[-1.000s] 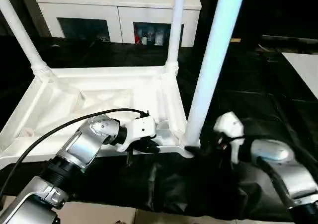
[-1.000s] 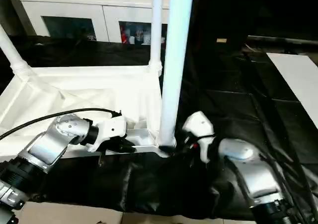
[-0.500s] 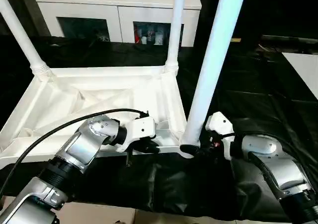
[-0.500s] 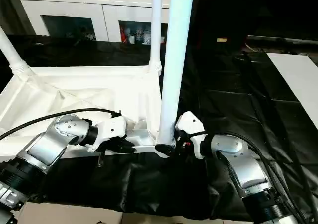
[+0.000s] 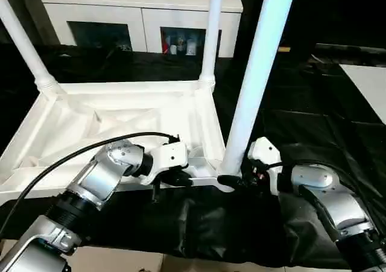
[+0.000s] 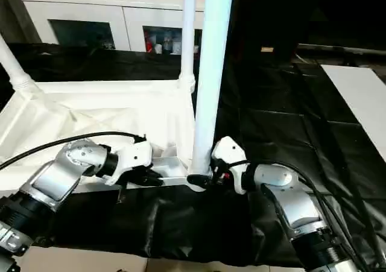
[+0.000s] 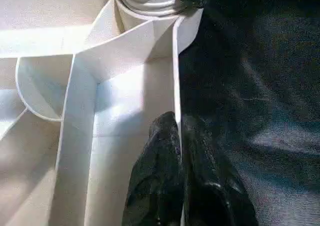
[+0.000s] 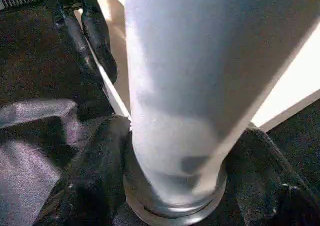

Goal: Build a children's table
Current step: Rotate leg to tighten

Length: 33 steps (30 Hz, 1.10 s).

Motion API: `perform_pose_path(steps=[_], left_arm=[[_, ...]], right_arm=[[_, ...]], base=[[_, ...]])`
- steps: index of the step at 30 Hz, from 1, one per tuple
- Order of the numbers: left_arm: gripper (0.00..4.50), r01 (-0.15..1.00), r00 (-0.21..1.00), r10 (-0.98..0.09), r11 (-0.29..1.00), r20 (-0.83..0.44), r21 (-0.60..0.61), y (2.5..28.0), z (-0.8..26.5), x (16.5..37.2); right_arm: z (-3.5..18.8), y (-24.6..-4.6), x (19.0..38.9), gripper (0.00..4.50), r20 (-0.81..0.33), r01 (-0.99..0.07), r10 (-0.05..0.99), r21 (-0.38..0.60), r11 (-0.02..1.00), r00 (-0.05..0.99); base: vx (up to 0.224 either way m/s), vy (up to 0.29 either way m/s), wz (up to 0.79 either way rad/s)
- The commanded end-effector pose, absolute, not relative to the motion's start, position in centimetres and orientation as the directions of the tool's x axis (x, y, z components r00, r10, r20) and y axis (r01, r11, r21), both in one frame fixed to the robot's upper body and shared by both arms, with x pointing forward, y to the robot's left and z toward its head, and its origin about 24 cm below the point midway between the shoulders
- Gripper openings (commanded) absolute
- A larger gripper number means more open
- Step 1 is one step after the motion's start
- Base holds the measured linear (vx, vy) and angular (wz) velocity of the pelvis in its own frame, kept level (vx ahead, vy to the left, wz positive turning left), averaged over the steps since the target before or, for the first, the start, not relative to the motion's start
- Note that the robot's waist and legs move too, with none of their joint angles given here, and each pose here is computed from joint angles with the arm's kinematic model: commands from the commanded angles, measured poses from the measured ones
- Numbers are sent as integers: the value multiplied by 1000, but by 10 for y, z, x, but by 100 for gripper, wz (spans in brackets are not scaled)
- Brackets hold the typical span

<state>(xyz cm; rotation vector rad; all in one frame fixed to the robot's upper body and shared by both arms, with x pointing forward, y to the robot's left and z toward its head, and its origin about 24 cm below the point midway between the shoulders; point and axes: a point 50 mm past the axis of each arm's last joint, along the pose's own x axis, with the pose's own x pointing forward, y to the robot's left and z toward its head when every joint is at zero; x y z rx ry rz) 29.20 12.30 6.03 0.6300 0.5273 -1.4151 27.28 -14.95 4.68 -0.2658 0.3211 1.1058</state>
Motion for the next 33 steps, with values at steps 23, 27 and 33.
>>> perform_pose_path(steps=[23,27,33], left_arm=[[0,746,631,-595,641,-499,180,40,54,344],[0,808,574,-645,547,-505,220,44,52,341],[0,848,525,-684,469,-506,247,45,50,338]], right_arm=[[26,-87,326,247,-363,-137,171,116,984,916],[39,-108,324,274,-269,-100,115,70,993,956],[46,-125,317,326,-224,-63,69,33,997,972]], base=[[-2,1,0],[0,0,0],[50,-8,4]])
